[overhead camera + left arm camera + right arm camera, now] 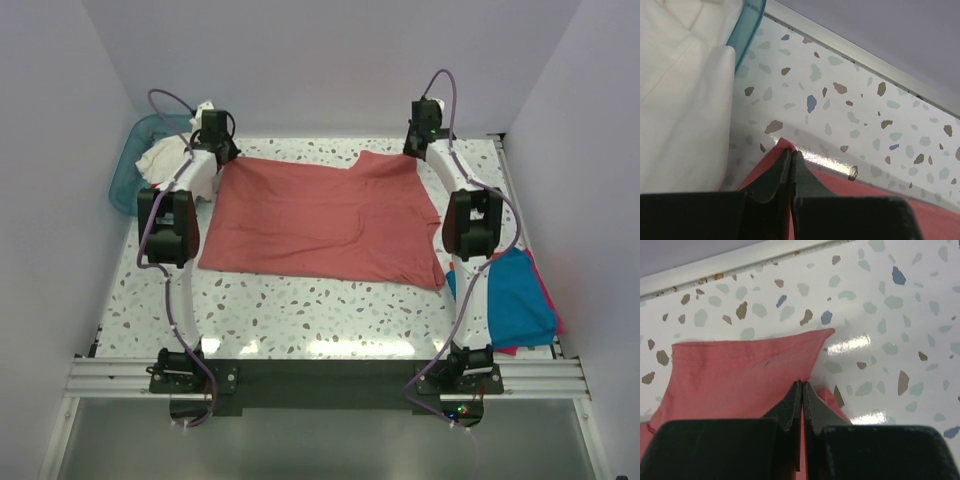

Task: Fold and stack the t-shirts
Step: Fold the tshirt

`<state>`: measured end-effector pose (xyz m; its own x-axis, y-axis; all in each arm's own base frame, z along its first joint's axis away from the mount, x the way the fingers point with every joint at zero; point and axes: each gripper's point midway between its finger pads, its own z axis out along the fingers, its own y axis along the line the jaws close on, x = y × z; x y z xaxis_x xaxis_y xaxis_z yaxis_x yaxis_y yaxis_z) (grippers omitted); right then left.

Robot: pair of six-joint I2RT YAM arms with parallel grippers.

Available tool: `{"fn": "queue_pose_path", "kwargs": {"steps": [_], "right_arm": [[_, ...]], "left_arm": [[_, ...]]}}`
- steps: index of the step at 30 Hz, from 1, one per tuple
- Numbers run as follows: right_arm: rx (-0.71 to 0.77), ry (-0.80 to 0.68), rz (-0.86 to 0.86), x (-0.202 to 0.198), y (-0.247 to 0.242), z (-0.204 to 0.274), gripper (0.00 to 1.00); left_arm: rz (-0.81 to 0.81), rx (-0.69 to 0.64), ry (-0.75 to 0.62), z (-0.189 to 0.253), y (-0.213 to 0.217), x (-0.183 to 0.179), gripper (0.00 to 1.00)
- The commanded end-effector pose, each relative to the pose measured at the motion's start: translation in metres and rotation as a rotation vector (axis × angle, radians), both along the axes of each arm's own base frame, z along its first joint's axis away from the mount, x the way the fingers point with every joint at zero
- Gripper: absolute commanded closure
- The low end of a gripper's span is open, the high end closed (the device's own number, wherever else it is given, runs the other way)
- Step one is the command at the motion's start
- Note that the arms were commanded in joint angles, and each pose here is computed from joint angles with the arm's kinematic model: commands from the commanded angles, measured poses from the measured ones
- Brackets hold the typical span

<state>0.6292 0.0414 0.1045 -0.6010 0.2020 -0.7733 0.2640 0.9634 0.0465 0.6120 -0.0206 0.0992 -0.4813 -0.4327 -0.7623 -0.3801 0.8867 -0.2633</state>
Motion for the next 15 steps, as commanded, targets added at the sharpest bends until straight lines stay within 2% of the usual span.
{"fn": "queue_pose_path", "kwargs": {"steps": [1, 3, 4, 9, 14, 15], "right_arm": [[0.006, -0.123, -0.031, -0.011, -0.011, 0.067, 1.0], [0.024, -0.151, -0.039, -0.021, -0.011, 0.084, 1.0], [0.022, -0.124, -0.045, -0.03, -0.013, 0.072, 1.0], [0.059, -0.113, -0.069, -0.066, -0.015, 0.078, 1.0], [0.103, -0.103, -0.073, -0.1, -0.011, 0.077, 1.0], [0.112, -0.074, -0.079, -0.112, -0.011, 0.065, 1.0]], "left_arm": [[0.008, 0.009, -0.084, 0.032, 0.01, 0.005, 1.0], [0.015, 0.014, -0.09, 0.038, 0.012, 0.001, 1.0], [0.017, 0.016, -0.077, 0.034, 0.013, -0.004, 1.0], [0.033, 0.013, -0.074, 0.042, 0.017, -0.022, 1.0], [0.049, -0.009, -0.025, 0.029, 0.018, -0.049, 1.0], [0.052, -0.012, -0.04, 0.038, 0.019, -0.053, 1.0]]}}
